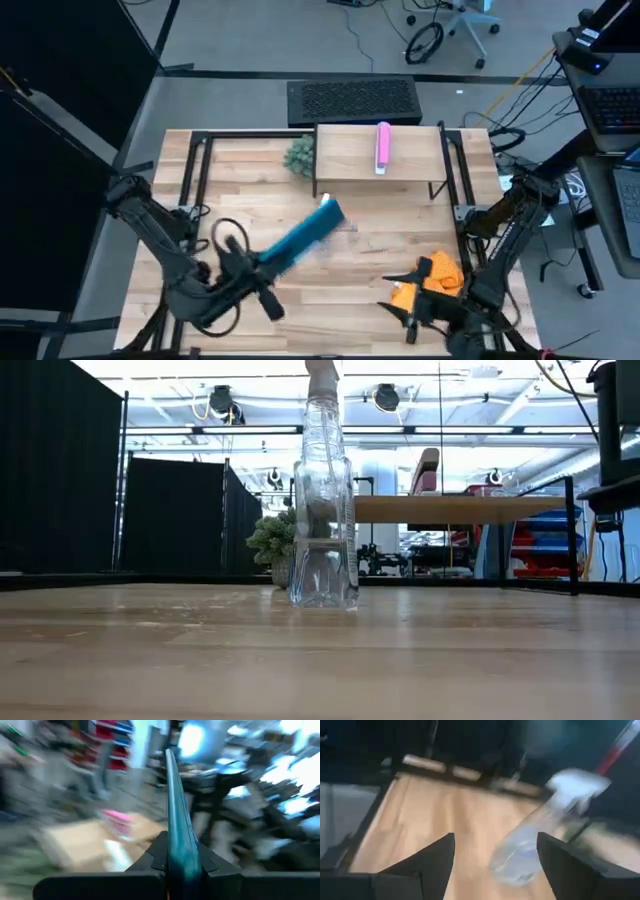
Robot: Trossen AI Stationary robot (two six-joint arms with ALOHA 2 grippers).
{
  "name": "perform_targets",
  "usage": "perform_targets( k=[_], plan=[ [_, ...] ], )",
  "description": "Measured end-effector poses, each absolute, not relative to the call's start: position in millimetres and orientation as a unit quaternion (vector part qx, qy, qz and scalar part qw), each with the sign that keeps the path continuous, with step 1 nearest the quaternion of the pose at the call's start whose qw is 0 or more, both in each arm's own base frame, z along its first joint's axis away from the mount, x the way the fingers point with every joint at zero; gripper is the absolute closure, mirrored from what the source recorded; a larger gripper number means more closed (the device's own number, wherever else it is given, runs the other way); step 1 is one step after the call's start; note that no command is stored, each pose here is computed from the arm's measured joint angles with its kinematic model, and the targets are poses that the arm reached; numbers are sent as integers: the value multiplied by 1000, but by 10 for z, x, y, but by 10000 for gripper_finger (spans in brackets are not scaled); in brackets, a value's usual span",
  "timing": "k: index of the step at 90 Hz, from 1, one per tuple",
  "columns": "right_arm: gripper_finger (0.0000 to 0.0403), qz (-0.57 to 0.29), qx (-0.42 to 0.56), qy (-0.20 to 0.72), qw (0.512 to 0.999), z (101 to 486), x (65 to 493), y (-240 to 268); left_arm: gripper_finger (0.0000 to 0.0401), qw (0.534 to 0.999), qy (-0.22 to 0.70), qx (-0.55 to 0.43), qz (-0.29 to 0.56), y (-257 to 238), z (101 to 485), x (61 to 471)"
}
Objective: Apply microfiber cloth
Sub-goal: Spray the back of the tablet with the spray bottle
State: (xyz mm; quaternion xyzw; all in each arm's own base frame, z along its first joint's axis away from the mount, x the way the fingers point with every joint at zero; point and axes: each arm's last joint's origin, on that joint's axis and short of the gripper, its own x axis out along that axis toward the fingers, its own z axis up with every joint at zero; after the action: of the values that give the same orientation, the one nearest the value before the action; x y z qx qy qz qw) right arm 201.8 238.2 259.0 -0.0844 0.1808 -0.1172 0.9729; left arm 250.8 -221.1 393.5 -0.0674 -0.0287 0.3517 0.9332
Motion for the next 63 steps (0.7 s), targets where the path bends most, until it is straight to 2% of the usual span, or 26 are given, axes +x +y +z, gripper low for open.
perform_targets(
  k=[10,29,45,63],
  plan=[
    [147,-135,-54,229,962,2387,2168,2152,393,926,-2,-4,377,-2060,3942,2408],
    [147,-154,-10,281,947,2006,2431,1691,393,921,42,-16,386,-1503,3662,2311],
    [147,-146,18,268,952,1832,2577,1416,394,890,153,-34,428,-1103,3389,2240],
    [147,-135,27,235,962,1813,2731,1164,394,874,218,-29,433,-1012,2969,2424]
  ],
)
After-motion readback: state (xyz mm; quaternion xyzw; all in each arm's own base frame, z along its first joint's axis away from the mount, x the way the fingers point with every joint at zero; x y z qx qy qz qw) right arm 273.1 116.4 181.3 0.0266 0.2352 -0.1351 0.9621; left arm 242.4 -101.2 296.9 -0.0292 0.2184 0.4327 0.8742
